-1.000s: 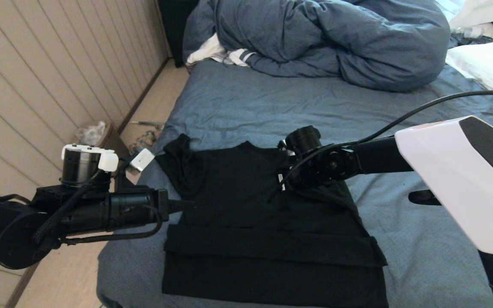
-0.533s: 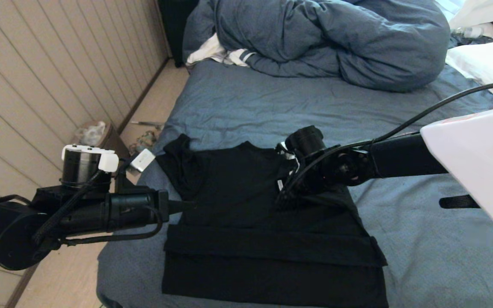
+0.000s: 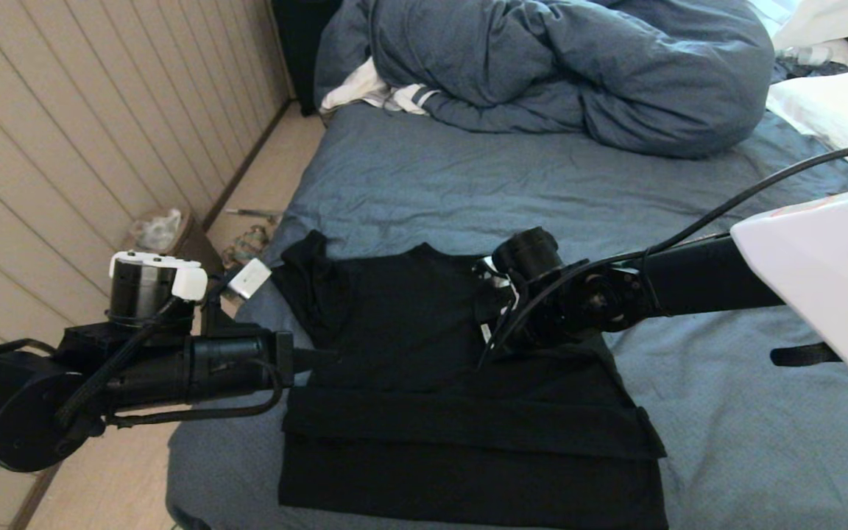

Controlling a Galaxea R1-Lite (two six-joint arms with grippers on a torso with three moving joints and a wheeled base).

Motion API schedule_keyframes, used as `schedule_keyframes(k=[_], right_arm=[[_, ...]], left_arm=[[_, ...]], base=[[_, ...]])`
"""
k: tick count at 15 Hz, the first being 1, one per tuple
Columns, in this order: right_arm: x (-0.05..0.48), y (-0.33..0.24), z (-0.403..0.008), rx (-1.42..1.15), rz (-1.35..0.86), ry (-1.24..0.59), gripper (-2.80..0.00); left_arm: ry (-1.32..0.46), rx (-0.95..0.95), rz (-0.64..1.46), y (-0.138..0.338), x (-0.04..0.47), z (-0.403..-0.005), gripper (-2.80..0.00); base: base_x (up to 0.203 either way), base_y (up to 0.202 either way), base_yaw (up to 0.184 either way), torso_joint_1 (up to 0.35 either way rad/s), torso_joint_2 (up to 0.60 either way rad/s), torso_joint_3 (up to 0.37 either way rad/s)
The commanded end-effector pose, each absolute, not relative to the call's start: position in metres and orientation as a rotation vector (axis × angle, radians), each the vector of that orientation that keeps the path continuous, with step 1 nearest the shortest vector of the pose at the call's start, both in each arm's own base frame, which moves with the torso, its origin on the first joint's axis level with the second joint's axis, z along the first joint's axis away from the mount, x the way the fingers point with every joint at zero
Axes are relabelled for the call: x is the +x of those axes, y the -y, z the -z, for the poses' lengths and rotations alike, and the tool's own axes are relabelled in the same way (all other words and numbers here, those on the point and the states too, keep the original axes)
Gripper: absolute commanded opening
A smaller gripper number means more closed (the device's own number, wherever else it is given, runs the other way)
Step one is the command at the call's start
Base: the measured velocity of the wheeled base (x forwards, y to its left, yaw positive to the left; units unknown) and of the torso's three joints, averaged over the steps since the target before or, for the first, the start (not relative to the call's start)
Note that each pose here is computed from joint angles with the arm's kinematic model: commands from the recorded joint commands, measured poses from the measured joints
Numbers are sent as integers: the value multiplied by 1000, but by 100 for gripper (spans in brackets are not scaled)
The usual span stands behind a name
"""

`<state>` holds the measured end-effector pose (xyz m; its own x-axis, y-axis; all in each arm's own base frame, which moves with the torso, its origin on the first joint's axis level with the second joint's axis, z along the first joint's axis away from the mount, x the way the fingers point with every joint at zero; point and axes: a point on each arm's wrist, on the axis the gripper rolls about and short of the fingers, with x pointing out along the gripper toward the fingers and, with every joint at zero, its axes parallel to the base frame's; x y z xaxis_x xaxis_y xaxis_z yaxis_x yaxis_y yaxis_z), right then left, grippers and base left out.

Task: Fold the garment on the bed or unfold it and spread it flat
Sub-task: Fold the black T-shirt

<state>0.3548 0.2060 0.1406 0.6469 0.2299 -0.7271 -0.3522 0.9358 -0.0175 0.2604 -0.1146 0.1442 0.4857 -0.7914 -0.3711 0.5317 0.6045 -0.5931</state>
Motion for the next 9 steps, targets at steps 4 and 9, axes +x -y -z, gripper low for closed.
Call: schedule_keyframes(k=[4, 9], right_arm=[[353, -205, -130, -165, -339, -779, 0], [351, -206, -150, -156, -364, -683, 0]], left_arm=[[-677, -432, 845, 117, 260, -143, -280], [-675, -434, 843, 117, 260, -144, -280]], base=[[0, 0, 0, 0, 0, 0], [0, 0, 0, 0, 0, 0]])
